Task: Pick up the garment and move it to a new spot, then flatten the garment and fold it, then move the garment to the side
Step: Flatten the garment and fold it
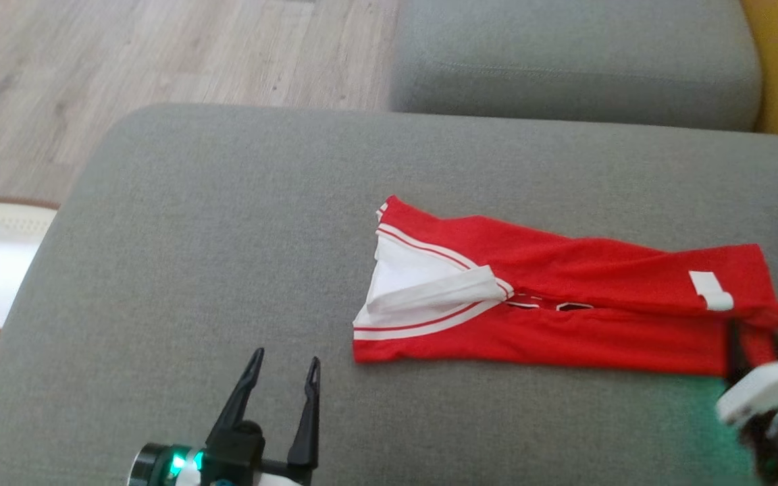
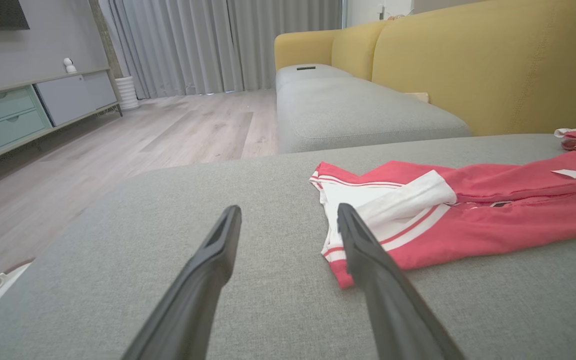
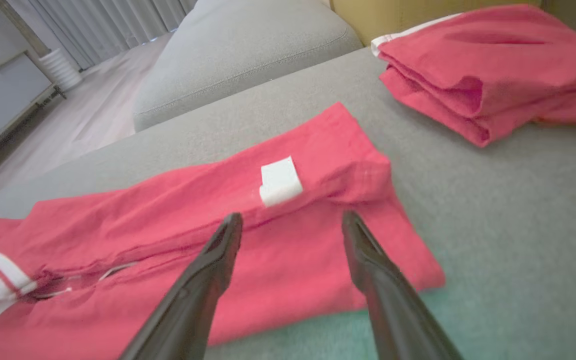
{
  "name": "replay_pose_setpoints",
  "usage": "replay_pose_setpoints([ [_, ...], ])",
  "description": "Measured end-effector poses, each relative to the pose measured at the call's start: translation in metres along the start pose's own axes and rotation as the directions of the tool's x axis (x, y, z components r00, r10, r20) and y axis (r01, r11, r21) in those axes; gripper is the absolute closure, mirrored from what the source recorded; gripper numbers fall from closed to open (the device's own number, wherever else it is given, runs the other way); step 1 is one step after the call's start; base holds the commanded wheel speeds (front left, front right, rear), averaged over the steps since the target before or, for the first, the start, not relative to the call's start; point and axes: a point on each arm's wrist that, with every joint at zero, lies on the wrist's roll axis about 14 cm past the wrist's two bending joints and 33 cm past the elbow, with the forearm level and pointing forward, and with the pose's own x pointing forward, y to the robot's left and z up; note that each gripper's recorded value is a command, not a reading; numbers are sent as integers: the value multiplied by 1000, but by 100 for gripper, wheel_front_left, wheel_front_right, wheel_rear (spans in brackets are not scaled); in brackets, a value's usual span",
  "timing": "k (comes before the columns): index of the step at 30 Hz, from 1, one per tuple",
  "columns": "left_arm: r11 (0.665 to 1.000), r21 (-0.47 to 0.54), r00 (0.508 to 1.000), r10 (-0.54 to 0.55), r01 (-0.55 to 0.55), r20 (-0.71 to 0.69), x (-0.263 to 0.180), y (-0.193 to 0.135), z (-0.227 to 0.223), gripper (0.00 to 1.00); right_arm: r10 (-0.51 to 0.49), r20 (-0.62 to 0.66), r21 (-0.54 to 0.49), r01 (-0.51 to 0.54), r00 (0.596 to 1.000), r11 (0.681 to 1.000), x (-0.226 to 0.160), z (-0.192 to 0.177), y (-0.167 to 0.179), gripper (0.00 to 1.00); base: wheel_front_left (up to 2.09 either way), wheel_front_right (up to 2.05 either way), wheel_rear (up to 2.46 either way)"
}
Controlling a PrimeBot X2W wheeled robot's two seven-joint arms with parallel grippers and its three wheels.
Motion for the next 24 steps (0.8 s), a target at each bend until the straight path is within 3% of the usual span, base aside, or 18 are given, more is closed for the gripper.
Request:
replay_pose_setpoints([
  [6,1000,-14,999,-13,12,-43,9,-5,-10,0,-117,-74,-43,114,990,993,36,24,-40,0,0,0,0],
  [19,999,-16,997,-49,48,-60,42,-14,-16,0,-238,-258,-135,209,936,969,61,-11,-72,0,0,0,0],
  [24,998,-15,997,-66,65,-49,49,-19,-14,0,-239,-269,-98,220,933,970,64,-11,-69,0,0,0,0],
])
